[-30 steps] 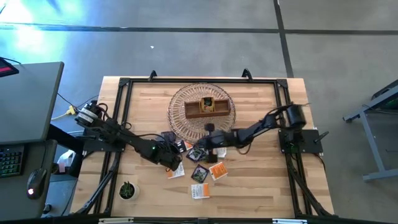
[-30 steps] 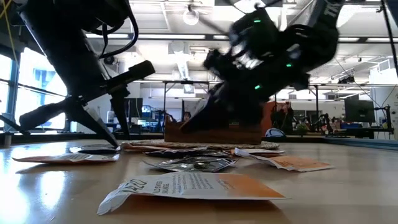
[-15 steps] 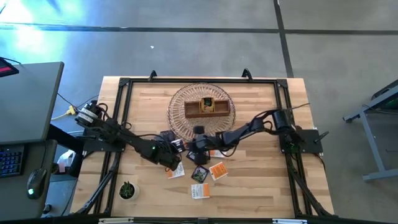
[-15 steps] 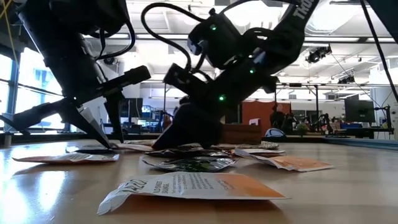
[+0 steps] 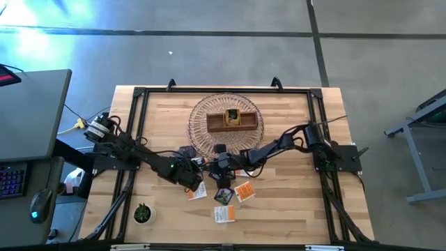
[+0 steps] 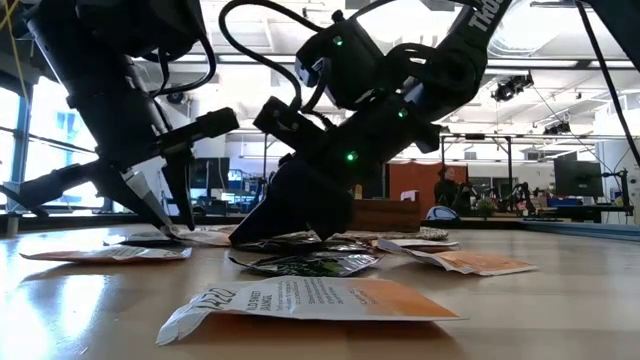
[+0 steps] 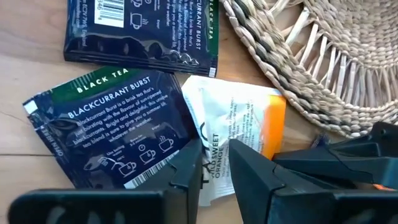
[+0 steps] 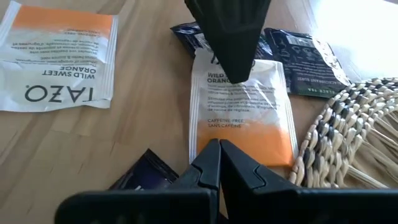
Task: Pick & Place Tea
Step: Put the white tea bag into the left section of the wooden organizer
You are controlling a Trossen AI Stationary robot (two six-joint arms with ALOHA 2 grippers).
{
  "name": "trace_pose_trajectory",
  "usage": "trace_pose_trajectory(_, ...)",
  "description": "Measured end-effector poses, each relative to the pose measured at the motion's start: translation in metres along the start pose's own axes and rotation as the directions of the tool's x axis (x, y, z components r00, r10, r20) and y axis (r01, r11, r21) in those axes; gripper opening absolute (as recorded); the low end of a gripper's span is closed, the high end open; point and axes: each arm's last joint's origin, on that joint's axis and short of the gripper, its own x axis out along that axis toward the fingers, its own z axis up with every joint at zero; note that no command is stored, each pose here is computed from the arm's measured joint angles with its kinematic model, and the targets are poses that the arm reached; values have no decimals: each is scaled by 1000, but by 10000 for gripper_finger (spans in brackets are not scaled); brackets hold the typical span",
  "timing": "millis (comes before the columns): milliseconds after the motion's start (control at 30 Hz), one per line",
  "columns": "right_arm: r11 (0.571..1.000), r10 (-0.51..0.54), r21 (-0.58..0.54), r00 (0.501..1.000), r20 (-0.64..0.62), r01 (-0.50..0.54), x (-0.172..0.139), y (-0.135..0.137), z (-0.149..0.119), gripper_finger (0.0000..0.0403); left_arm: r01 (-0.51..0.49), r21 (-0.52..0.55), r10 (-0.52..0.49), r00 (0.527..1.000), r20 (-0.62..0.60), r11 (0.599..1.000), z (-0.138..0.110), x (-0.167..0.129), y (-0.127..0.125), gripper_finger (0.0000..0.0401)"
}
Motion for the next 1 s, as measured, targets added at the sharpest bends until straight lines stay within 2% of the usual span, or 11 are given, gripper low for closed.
trace_pose_trajectory(233, 1000, 10, 2, 1000, -3, -10, 1, 1, -1, 0, -53, 58, 53, 999, -10, 997, 1, 0, 4, 6)
trace_pose_trajectory(467, 999, 32, 25, 999, 3, -32, -6, 0, 5, 0, -27, 147, 21, 999, 48, 989, 3, 0, 3, 3)
trace_pose_trajectory(567, 998, 60, 28, 997, -42, -59, -22, -2, 14, 1, -43, 233, 27, 997, 69, 972, 8, -6, 2, 3)
trace_pose_trajectory(667, 999, 31, 27, 998, -48, -30, -49, -8, 36, 3, -33, 322, 8, 997, 80, 946, 11, -19, -10, 1)
trace_pose_trajectory(767, 999, -31, 29, 999, -40, 32, -83, -19, 58, 3, -52, 430, 0, 993, 120, 901, 18, -35, -24, 1)
trace_pose_trajectory(833, 997, -77, 25, 996, -55, 78, -107, -26, 69, 2, -67, 522, -13, 989, 148, 850, 24, -47, -39, 1)
trace_pose_trajectory(1000, 971, -236, 13, 965, -115, 239, -177, -41, 85, 3, -162, 754, 19, 981, 195, 636, 51, -69, -77, 1)
